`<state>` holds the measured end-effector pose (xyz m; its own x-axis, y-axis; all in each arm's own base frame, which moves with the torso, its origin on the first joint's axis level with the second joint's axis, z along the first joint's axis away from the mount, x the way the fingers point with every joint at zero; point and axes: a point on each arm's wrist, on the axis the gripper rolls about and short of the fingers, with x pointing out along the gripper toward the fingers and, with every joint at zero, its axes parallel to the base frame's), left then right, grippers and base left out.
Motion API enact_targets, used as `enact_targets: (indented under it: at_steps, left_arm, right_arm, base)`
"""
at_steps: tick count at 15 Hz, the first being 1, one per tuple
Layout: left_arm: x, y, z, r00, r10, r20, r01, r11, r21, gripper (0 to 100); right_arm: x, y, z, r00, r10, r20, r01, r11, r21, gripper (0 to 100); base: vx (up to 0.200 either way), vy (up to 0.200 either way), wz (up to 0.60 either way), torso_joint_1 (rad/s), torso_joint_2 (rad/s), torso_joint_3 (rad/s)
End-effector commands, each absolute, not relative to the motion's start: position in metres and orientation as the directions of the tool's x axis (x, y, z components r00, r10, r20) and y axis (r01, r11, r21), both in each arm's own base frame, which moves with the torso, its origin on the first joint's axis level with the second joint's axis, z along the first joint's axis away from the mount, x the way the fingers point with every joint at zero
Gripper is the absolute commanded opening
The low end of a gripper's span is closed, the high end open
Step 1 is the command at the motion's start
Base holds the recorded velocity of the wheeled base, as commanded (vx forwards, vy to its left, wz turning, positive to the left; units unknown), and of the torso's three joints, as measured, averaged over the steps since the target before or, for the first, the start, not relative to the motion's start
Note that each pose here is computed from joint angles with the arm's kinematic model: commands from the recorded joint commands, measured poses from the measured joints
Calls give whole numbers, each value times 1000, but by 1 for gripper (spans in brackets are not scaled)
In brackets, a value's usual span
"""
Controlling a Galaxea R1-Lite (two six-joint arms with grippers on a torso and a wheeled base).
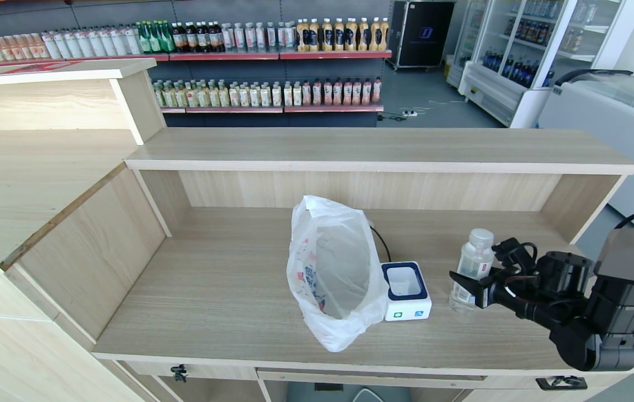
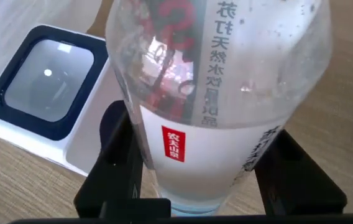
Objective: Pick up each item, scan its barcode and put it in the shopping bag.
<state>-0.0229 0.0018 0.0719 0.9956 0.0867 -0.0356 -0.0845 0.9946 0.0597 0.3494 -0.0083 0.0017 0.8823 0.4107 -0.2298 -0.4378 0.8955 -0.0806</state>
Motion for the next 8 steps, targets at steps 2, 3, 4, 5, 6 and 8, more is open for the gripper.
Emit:
enact_targets:
  at_steps: [2, 3, 4, 5, 6, 8]
  left_arm:
    - [-23, 2, 72, 996, 87, -35, -85, 995, 60, 100]
    - [-23, 2, 72, 996, 87, -35, -85, 995, 60, 100]
    - [-23, 2, 72, 996, 87, -35, -85, 995, 60, 100]
    - [-23, 2, 72, 996, 87, -35, -85, 995, 60, 100]
    - [-23, 2, 72, 996, 87, -35, -85, 995, 60, 100]
    - [-23, 2, 72, 996, 87, -35, -85, 995, 60, 100]
  right_arm:
    - [344, -10, 22, 891, 413, -187, -424, 906, -17, 0]
    - [343, -10, 31, 895, 415, -167, -418, 908, 14, 0]
    - [342, -10, 40, 899, 413, -146, -415, 910, 21, 0]
    - [341, -10, 47, 900, 414, -132, -416, 909, 17, 0]
    - [336, -10, 64, 903, 414, -114, -416, 909, 7, 0]
    - [313, -6, 121, 866, 500, -36, -498, 866, 45, 0]
  base:
    - [0, 0, 0, 0, 0, 0]
    - [0, 0, 0, 0, 0, 0]
    - [0, 0, 0, 0, 0, 0]
    - [0, 0, 0, 0, 0, 0]
    - [0, 0, 0, 0, 0, 0]
    - [0, 0, 0, 0, 0, 0]
